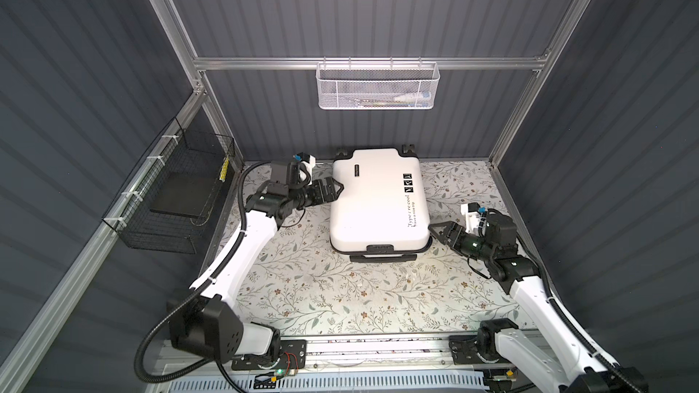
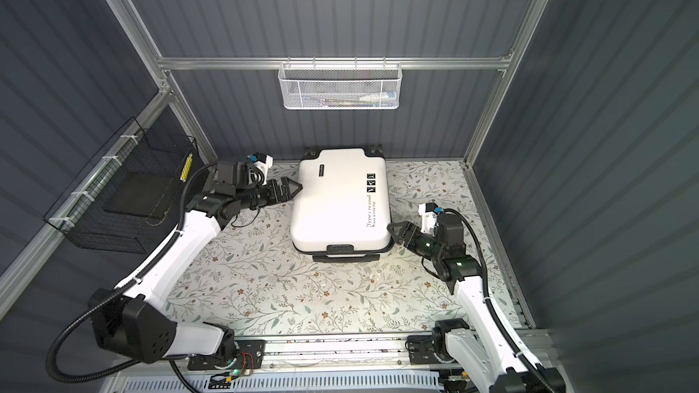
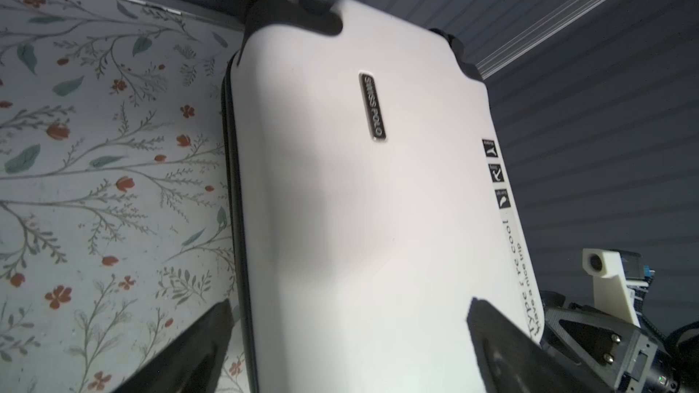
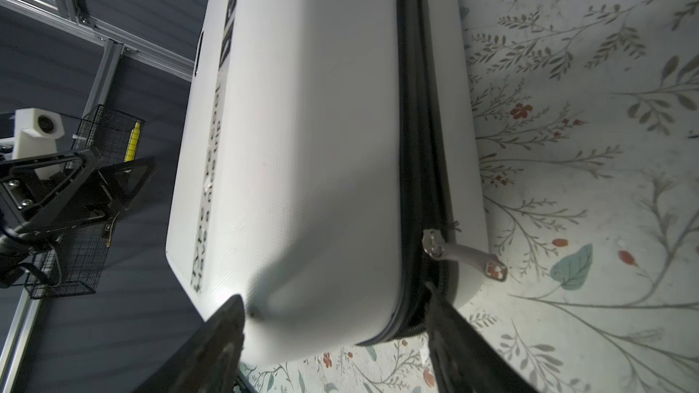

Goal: Pack the luggage
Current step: 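Move the right gripper to the suitcase edge nearest the robot while left holds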

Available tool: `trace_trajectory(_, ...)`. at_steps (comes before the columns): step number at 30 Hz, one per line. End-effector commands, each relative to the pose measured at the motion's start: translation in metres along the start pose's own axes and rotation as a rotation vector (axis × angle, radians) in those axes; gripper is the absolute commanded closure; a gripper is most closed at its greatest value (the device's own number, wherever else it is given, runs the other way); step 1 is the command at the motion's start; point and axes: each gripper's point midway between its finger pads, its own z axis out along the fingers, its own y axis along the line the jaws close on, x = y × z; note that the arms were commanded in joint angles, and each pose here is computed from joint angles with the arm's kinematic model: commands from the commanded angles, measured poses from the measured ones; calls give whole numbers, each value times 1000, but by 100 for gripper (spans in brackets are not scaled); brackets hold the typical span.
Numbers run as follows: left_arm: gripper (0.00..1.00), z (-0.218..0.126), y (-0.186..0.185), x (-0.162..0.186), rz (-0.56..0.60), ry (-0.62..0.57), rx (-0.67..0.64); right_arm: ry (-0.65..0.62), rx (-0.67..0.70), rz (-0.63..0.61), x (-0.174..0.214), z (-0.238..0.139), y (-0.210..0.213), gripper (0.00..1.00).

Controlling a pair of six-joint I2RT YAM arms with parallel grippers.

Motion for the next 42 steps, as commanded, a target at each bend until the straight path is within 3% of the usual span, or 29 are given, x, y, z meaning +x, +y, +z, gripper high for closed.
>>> trace_trajectory(1, 0, -2, 4, 20, -41, 27, 23, 95, -54, 32, 36, -7, 7, 25)
trace_trajectory(6, 0, 6, 4, 39, -98, 50, 84, 156, -124, 52, 85, -8, 25, 25)
trace_trajectory(12, 0, 18, -4, 48, -103, 67, 116, 132, -188, 49, 108, 11, 45, 26)
trace_trajectory(24, 0, 35, -30, 61, -83, 92, 167, 20, -210, 98, 102, 59, 68, 33)
trace_trajectory(36, 0, 42, -43, 63, -98, 104, 222, -286, -216, 160, 63, 41, 62, 40)
trace_trajectory(42, 0, 49, -57, 70, -102, 117, 256, -327, -188, 172, 59, 35, 51, 40)
